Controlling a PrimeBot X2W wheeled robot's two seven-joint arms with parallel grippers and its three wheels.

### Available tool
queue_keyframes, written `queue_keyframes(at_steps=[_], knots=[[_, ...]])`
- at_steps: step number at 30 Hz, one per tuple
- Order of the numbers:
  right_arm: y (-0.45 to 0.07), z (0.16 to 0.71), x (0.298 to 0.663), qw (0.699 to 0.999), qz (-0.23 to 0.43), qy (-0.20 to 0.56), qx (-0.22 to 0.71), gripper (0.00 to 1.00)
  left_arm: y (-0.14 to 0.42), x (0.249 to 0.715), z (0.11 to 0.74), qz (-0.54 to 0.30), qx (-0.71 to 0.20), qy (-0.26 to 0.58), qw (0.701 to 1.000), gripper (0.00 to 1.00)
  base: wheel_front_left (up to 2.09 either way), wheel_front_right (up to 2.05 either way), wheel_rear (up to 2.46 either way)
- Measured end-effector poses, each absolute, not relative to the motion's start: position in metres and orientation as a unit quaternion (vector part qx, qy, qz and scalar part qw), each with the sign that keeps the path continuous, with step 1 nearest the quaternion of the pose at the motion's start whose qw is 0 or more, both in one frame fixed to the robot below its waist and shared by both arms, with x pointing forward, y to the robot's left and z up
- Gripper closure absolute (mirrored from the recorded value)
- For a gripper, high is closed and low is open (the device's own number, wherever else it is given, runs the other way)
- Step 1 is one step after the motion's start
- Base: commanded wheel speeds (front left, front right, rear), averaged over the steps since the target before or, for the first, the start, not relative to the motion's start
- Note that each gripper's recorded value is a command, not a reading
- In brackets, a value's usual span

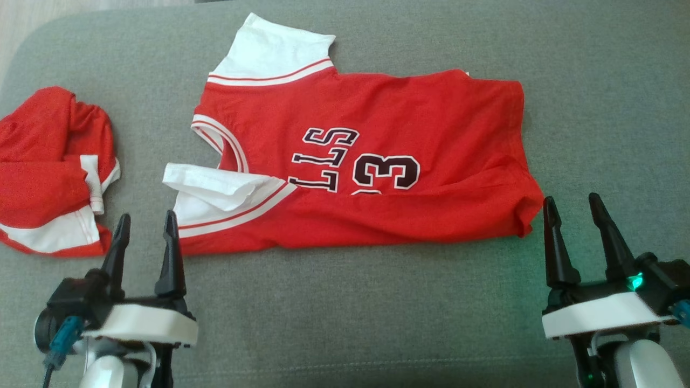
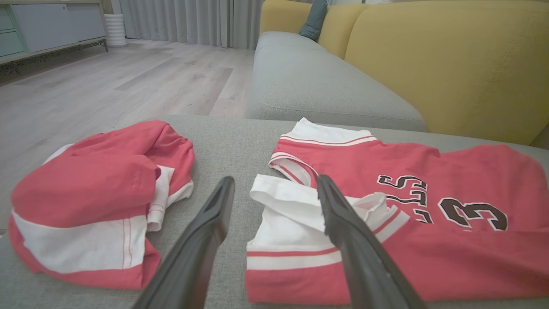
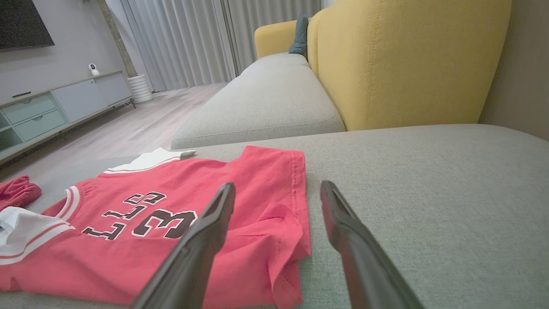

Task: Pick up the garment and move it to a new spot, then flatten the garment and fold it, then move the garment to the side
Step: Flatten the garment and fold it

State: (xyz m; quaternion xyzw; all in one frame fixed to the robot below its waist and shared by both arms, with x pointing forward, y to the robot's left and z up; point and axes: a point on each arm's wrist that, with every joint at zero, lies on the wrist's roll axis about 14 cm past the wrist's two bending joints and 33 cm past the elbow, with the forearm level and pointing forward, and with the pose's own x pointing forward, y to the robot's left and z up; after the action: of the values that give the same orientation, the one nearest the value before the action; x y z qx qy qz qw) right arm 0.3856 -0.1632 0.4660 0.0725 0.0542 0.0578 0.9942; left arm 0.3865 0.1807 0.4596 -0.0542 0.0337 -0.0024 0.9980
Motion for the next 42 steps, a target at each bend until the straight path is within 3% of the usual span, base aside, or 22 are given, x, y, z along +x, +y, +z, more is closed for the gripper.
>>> queue_keyframes(at_steps=[11, 25, 33, 42], knots=[[-0.163, 0.47, 0.384, 0.994, 0.055, 0.049, 0.076, 0.0, 0.177, 0.38, 0.457, -0.009, -0.052, 0.039, 0.998, 0.0, 0.0, 0.0, 0.0], [-0.153, 0.394, 0.371, 0.975, 0.063, 0.201, 0.067, 0.0, 0.16, 0.362, 0.385, -0.028, -0.093, 0.164, 0.982, 0.0, 0.0, 0.0, 0.0], [-0.153, 0.383, 0.406, 0.974, 0.062, 0.207, 0.064, 0.0, 0.166, 0.381, 0.364, -0.021, -0.108, 0.198, 0.974, 0.0, 0.0, 0.0, 0.0], [-0.16, 0.367, 0.414, 0.971, 0.048, 0.226, 0.068, 0.0, 0.167, 0.389, 0.355, -0.022, -0.115, 0.216, 0.969, 0.0, 0.0, 0.0, 0.0]])
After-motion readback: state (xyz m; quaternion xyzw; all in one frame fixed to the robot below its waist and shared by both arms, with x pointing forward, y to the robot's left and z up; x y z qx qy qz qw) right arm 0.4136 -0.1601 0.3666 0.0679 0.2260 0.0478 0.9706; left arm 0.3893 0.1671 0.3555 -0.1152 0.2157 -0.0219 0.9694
